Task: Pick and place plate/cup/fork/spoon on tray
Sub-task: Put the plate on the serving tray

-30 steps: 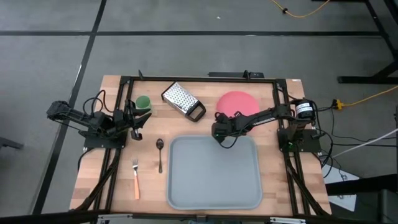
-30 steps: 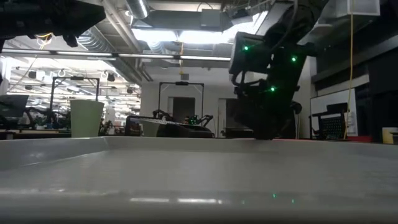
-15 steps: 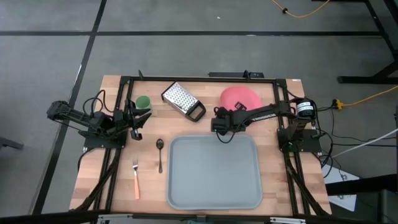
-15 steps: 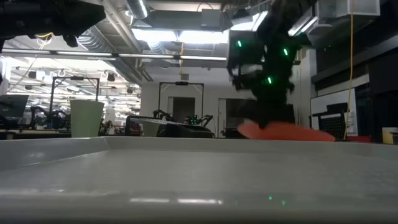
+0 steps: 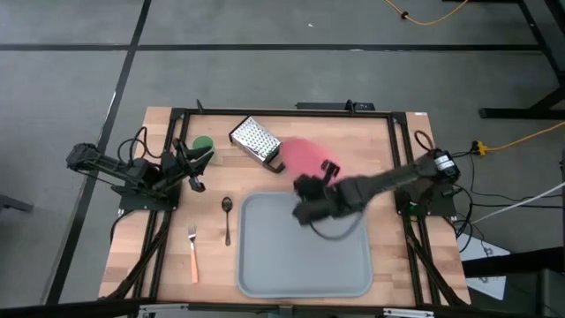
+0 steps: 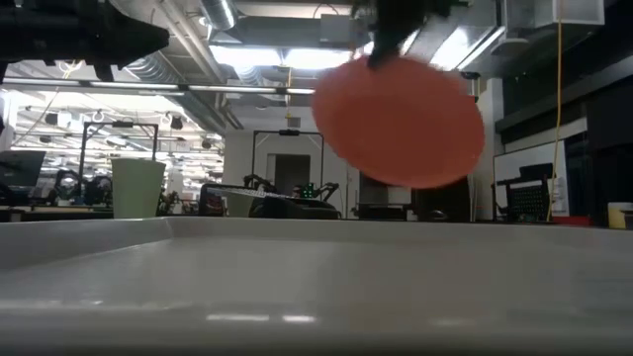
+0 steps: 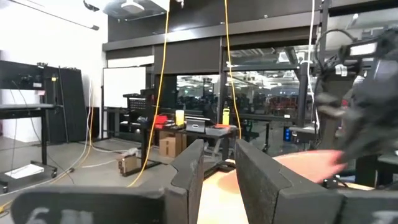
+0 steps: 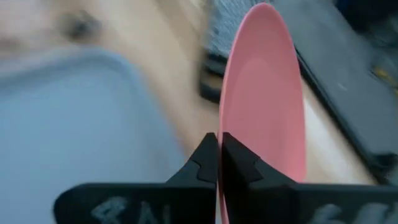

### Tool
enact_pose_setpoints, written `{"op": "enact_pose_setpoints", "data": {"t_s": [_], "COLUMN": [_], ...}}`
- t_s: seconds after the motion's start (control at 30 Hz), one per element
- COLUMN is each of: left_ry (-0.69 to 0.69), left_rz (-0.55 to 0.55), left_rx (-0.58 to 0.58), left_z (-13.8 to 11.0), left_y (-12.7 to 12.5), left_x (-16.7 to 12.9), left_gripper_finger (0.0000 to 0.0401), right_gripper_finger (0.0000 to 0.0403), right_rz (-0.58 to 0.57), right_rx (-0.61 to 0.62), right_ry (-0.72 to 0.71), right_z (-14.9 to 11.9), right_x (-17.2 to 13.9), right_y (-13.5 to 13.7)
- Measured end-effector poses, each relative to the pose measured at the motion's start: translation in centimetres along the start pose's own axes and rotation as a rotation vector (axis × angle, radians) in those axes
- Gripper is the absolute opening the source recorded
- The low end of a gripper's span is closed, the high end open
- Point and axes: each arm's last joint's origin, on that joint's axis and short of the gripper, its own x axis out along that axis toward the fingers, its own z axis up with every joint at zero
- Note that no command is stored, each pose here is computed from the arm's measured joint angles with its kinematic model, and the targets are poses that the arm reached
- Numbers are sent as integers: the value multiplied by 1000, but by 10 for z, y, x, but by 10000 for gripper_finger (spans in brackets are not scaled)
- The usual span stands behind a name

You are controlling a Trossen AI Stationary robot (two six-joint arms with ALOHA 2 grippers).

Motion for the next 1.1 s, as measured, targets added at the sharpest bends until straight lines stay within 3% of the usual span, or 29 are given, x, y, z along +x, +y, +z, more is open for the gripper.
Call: {"op": "enact_pose_setpoints", "data": {"t_s": [0.2,0.3,0.4,0.63,0.9,1.1], "left_ry": [3,2,3,3,3,3], "left_rz": [0,0,0,0,0,0], "left_rx": [3,2,3,3,3,3], "left_z": [0,0,0,0,0,0], "left_y": [0,0,0,0,0,0], "left_x": [0,0,0,0,0,0], "left_gripper_finger": [85,85,85,85,85,85], "right_gripper_finger": [4,4,4,4,16,30], "right_rz": [246,301,333,373,342,351], "right_rx": [131,146,137,-52,-109,-173], "right_ry": [-135,-156,-112,-36,-13,89], "right_z": [-25,-46,-67,-100,-110,-115], "right_x": [-63,-77,-75,-67,-55,-33], "right_y": [52,76,100,143,156,164]}}
